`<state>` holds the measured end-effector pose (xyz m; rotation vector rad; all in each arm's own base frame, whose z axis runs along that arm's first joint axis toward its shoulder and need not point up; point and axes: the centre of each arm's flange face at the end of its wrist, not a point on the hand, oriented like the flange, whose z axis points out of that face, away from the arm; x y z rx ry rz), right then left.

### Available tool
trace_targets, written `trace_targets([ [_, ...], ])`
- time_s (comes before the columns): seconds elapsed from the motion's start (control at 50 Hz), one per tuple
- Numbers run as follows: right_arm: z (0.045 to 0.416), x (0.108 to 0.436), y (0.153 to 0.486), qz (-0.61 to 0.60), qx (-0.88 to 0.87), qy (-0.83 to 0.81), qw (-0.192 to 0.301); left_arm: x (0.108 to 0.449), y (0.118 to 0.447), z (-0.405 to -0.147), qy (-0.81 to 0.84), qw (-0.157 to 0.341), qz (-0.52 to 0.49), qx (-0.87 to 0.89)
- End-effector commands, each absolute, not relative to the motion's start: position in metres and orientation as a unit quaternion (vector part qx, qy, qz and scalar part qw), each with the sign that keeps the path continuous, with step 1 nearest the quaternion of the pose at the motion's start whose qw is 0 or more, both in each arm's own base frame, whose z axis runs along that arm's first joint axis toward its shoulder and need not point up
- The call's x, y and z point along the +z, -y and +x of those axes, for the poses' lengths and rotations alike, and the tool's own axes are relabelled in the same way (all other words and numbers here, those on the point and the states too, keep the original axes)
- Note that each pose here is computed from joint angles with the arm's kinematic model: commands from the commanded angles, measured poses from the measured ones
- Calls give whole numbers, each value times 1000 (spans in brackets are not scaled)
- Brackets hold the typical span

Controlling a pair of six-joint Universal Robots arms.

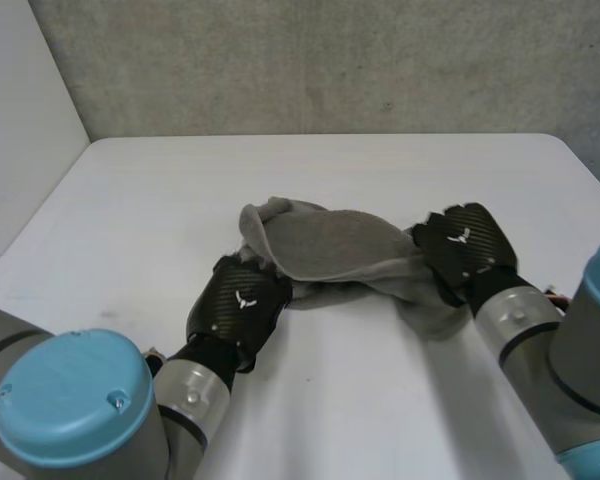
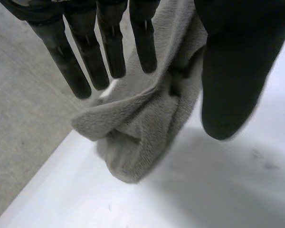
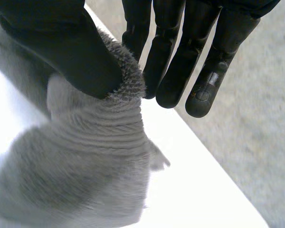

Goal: Fold the towel.

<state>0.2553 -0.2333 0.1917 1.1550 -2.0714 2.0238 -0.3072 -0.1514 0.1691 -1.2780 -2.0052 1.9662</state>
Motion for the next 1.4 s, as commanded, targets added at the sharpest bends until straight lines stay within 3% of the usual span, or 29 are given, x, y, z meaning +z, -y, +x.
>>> trace_targets([
  [0.02, 235, 180, 236, 365, 634, 682, 15, 201, 179, -317, 624, 27, -380, 683],
  [0.06, 230, 183, 235, 362, 637, 681, 8, 210, 203, -315, 616, 25, -366, 697],
  [0.18, 231, 202, 233, 359, 661, 658, 2, 207, 236, -312, 607, 44, -380, 696],
  [0.28, 234, 243, 235, 346, 709, 614, 9, 188, 257, -324, 589, 102, -427, 678],
  [0.44, 240, 293, 222, 334, 764, 552, 8, 162, 286, -327, 594, 121, -442, 662],
  [0.66, 248, 304, 212, 346, 765, 543, -5, 143, 308, -337, 591, 123, -443, 663],
  [1.0, 245, 308, 221, 333, 769, 545, 6, 128, 309, -342, 588, 138, -454, 655],
  [1.06, 245, 307, 224, 331, 768, 548, 8, 135, 314, -339, 583, 127, -445, 667],
  [1.1, 245, 305, 228, 325, 766, 554, 13, 156, 331, -321, 584, 92, -415, 691],
  [1.22, 240, 313, 236, 308, 772, 555, 30, 201, 332, -292, 581, 48, -373, 722],
  [1.26, 239, 319, 237, 302, 777, 552, 34, 243, 319, -281, 555, 32, -356, 751],
  [1.32, 239, 327, 237, 301, 777, 551, 34, 262, 310, -275, 541, 24, -348, 765],
  [1.4, 240, 336, 236, 301, 776, 553, 32, 319, 279, -262, 488, 8, -329, 809],
])
